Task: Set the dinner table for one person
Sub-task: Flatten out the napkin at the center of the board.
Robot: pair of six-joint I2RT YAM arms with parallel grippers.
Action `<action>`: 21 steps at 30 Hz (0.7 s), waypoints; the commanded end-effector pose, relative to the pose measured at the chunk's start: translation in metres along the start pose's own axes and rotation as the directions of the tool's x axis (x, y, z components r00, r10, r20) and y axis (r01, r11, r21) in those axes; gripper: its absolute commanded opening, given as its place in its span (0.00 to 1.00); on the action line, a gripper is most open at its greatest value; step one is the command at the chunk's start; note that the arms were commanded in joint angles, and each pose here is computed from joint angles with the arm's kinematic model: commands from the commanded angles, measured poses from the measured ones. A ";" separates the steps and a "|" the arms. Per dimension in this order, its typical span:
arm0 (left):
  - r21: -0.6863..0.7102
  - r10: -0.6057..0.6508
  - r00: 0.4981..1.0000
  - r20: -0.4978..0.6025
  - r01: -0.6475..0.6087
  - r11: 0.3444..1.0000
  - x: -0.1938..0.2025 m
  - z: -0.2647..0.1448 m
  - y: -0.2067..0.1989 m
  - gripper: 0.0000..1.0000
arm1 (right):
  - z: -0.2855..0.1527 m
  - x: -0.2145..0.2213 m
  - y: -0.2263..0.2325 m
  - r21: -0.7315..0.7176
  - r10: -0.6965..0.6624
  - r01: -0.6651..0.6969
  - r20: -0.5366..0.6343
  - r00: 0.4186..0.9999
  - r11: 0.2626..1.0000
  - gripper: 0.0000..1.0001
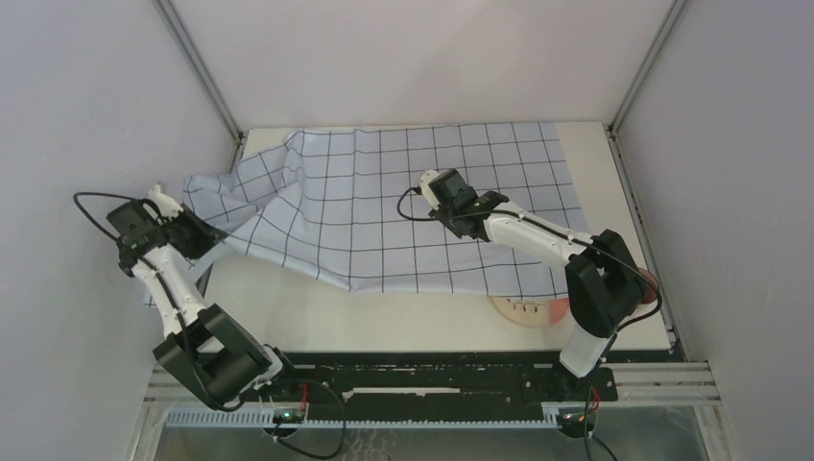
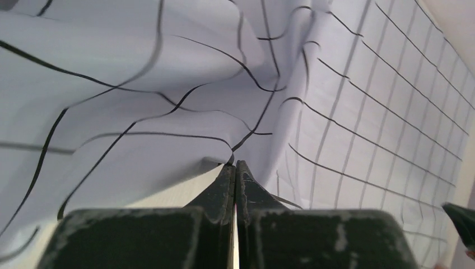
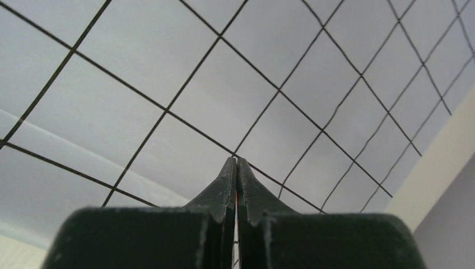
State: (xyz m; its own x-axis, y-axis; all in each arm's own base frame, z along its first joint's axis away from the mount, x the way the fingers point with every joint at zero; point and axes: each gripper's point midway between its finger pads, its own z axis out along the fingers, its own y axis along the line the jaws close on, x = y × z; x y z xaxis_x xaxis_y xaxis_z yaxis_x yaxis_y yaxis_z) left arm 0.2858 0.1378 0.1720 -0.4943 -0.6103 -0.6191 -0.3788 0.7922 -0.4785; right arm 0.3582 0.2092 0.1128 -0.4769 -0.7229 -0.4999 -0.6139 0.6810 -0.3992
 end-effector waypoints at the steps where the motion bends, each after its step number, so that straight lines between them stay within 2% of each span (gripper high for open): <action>1: 0.103 0.070 0.989 -0.127 -0.057 0.993 -0.004 -0.021 -0.041 0.00 | -0.014 -0.032 0.007 -0.053 0.064 -0.060 0.085 0.994 0.997 0.00; 3: 0.138 0.063 0.979 -0.194 -0.036 0.990 -0.002 -0.027 -0.050 0.00 | -0.017 -0.033 0.004 -0.043 0.060 -0.056 0.088 0.994 0.998 0.00; 7: 0.150 0.075 0.964 -0.255 -0.038 0.988 0.008 -0.035 -0.053 0.00 | -0.024 -0.029 -0.003 -0.020 0.049 -0.047 0.083 0.995 0.999 0.00; 15: 0.104 0.115 0.905 -0.409 -0.079 0.992 0.065 -0.050 -0.033 0.00 | -0.038 -0.029 -0.032 0.065 0.032 -0.039 0.106 0.994 0.997 0.00; 21: 0.057 0.152 0.890 -0.429 -0.141 0.988 0.074 -0.052 -0.018 0.00 | -0.039 -0.025 -0.039 0.073 0.046 -0.052 0.094 0.994 0.996 0.00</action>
State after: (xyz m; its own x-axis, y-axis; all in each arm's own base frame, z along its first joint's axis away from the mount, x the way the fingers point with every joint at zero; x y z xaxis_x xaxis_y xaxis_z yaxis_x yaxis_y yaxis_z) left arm 0.2307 0.0806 0.1693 -0.8046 -0.4776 -0.3529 -0.2896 0.8344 -0.4689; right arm 0.3606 0.2004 0.1442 -0.4651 -0.7019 -0.5395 -0.5824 0.7015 -0.4106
